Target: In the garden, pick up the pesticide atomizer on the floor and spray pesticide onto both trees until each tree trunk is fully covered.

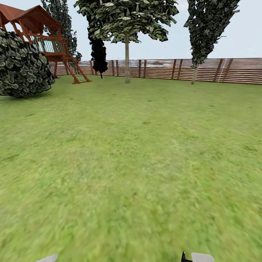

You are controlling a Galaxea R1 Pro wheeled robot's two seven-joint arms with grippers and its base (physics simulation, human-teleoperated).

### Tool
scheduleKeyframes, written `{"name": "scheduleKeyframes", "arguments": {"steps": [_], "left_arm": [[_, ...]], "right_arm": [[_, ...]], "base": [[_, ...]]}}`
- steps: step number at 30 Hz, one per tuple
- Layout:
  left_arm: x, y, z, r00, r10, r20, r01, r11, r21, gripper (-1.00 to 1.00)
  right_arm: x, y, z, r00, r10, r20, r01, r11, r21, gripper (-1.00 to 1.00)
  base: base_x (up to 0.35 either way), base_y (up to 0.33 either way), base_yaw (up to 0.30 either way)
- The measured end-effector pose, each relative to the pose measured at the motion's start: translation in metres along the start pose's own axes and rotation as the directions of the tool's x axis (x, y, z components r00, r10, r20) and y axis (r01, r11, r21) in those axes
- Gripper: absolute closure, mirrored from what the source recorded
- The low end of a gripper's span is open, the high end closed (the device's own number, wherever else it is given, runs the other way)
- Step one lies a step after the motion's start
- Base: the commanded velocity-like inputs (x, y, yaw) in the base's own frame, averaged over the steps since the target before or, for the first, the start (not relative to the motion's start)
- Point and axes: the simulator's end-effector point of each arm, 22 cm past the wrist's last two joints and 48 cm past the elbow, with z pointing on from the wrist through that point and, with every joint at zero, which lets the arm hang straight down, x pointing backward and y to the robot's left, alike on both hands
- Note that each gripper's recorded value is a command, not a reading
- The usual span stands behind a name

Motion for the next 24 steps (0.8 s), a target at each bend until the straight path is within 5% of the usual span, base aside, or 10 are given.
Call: {"name": "scheduleKeyframes", "arguments": {"steps": [24], "left_arm": [[0.0002,0.0001,0.0000,1.000,0.000,-0.001,0.000,1.000,0.000,1.00]], "right_arm": [[0.0001,0.0000,-0.0001,1.000,0.000,0.000,0.000,1.000,0.000,-1.00]], "base": [[0.340,0.000,0.000]]}}
